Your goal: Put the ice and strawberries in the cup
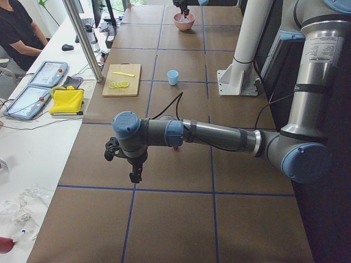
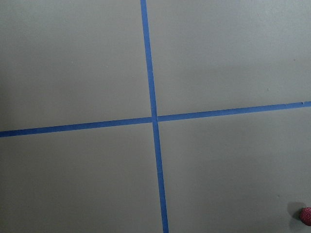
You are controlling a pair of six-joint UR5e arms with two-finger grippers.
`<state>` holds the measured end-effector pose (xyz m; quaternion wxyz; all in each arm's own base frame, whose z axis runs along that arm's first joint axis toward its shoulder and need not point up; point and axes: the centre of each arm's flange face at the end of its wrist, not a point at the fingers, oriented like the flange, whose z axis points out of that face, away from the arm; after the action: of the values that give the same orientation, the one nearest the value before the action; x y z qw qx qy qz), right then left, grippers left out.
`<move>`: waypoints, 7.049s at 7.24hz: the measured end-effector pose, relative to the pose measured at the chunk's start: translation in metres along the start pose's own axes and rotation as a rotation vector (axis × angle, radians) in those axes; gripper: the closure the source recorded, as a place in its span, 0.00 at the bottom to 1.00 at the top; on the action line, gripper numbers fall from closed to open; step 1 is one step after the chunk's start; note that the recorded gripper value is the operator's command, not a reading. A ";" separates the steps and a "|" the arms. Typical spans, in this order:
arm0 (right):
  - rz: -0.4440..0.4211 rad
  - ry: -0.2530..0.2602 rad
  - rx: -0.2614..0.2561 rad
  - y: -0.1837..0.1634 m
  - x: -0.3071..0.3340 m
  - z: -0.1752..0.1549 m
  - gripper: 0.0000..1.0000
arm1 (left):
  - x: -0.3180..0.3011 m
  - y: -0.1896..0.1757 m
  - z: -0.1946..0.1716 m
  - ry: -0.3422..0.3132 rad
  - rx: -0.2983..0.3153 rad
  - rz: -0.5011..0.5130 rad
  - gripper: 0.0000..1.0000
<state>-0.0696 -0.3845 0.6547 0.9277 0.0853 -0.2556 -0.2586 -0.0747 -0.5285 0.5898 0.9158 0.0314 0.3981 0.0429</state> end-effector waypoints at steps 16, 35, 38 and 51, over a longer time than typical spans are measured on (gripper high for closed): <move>-0.001 0.004 -0.020 0.000 0.002 0.011 1.00 | 0.003 0.000 -0.003 0.001 0.006 0.006 0.00; 0.484 -0.235 0.082 -0.414 -0.533 -0.235 1.00 | 0.008 0.001 -0.007 -0.002 0.013 0.013 0.00; 0.484 -0.229 0.086 -0.441 -0.564 -0.201 1.00 | 0.008 0.001 -0.007 -0.002 0.012 0.012 0.00; 0.467 -0.217 0.090 -0.434 -0.579 -0.194 0.01 | 0.031 -0.003 -0.011 -0.002 0.024 -0.016 0.00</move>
<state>-0.5841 -0.4465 0.1138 0.9247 0.0369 -0.3774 -0.0334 -0.0616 -0.5284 0.5595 0.9162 0.0391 0.3977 0.0308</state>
